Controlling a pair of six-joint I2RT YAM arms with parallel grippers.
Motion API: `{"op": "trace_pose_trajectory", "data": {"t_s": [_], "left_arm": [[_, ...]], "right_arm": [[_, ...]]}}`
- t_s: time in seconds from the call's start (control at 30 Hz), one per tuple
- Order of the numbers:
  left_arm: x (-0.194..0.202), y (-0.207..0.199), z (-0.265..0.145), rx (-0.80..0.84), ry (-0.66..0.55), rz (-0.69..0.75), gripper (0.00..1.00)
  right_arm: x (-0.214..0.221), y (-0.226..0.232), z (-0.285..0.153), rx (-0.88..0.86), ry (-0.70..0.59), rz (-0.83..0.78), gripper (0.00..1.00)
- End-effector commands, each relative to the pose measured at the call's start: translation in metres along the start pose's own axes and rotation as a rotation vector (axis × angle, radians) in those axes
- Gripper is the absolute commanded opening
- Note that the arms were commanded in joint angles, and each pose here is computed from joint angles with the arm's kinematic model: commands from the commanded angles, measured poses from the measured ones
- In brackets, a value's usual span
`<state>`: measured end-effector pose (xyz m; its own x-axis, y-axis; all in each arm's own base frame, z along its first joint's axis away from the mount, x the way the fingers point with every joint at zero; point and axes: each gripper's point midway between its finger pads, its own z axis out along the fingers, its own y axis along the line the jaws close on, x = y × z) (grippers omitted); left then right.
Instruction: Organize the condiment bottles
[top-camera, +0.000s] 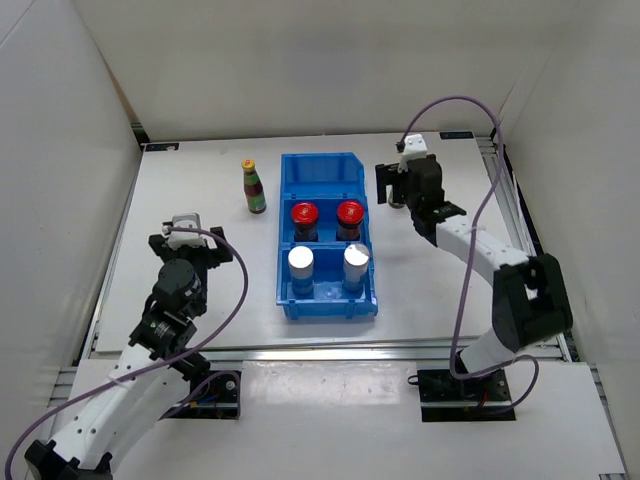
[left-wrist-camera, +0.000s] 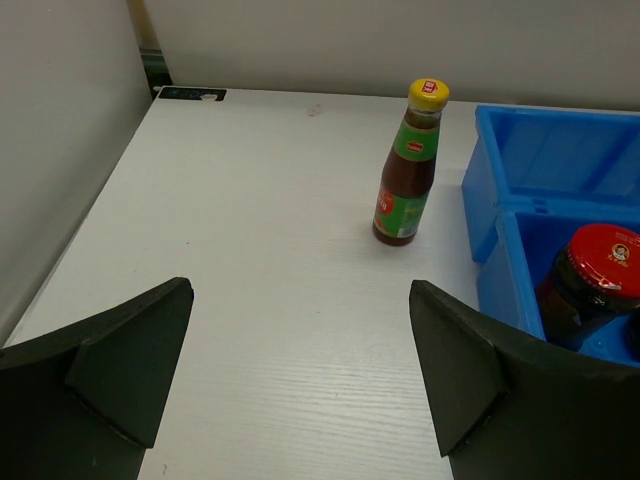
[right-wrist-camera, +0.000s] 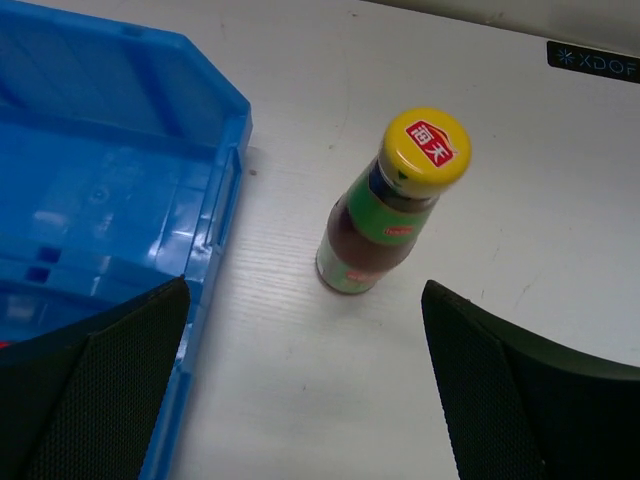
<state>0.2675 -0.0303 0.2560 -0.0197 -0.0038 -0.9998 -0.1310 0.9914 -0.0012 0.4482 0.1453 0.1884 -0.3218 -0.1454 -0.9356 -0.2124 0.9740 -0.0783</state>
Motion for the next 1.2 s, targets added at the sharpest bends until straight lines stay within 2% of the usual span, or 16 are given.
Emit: {"op": "trace_pose_trajectory", "data": {"t_s": [0.0,0.17,0.37,0.67,0.73,0.9,0.97,1.0,1.03,1.1,1.13,1.17], "left_arm": [[-0.005,-0.004,0.004,-0.009,-0.027,-0.03,1.0],[-0.001,-0.013,0.002,0.026,-0.019,-0.024,1.0],[-0.001,-0.022,0.002,0.065,-0.018,-0.024,1.0],[0.004,-0.024,0.004,0.065,-0.003,-0.002,1.0],[0.004,-0.024,0.004,0.065,-0.003,-0.002,1.0],[0.004,-0.025,0.005,0.065,-0.003,-0.002,1.0],[0.006,-0.026,0.006,0.065,0.004,0.004,1.0],[0.006,-0.026,0.006,0.065,0.004,0.004,1.0],[0.006,-0.026,0.006,0.065,0.004,0.004,1.0],[0.006,-0.026,0.006,0.065,0.004,0.004,1.0],[0.006,-0.026,0.006,0.065,0.004,0.004,1.0],[0.006,-0.026,0.006,0.065,0.004,0.004,1.0]], "right_arm": [[-0.045,-0.007,0.021,0.023,-0.154,-0.041,1.0],[-0.055,-0.014,0.042,0.084,-0.162,-0.034,1.0],[-0.042,-0.038,0.06,0.147,-0.109,-0.006,1.0],[-0.024,-0.041,0.089,0.126,-0.074,0.02,1.0],[-0.018,-0.043,0.098,0.122,-0.06,0.02,0.97],[-0.015,-0.042,0.11,0.105,-0.049,0.039,0.81],[-0.011,-0.042,0.112,0.105,-0.038,0.047,0.64],[-0.011,-0.042,0.112,0.105,-0.038,0.047,0.64],[-0.011,-0.044,0.112,0.121,-0.038,0.059,0.53],[-0.013,-0.048,0.112,0.141,-0.046,0.061,0.45],[-0.011,-0.047,0.112,0.141,-0.036,0.059,0.34],[-0.011,-0.049,0.111,0.152,-0.035,0.06,0.28]]}}
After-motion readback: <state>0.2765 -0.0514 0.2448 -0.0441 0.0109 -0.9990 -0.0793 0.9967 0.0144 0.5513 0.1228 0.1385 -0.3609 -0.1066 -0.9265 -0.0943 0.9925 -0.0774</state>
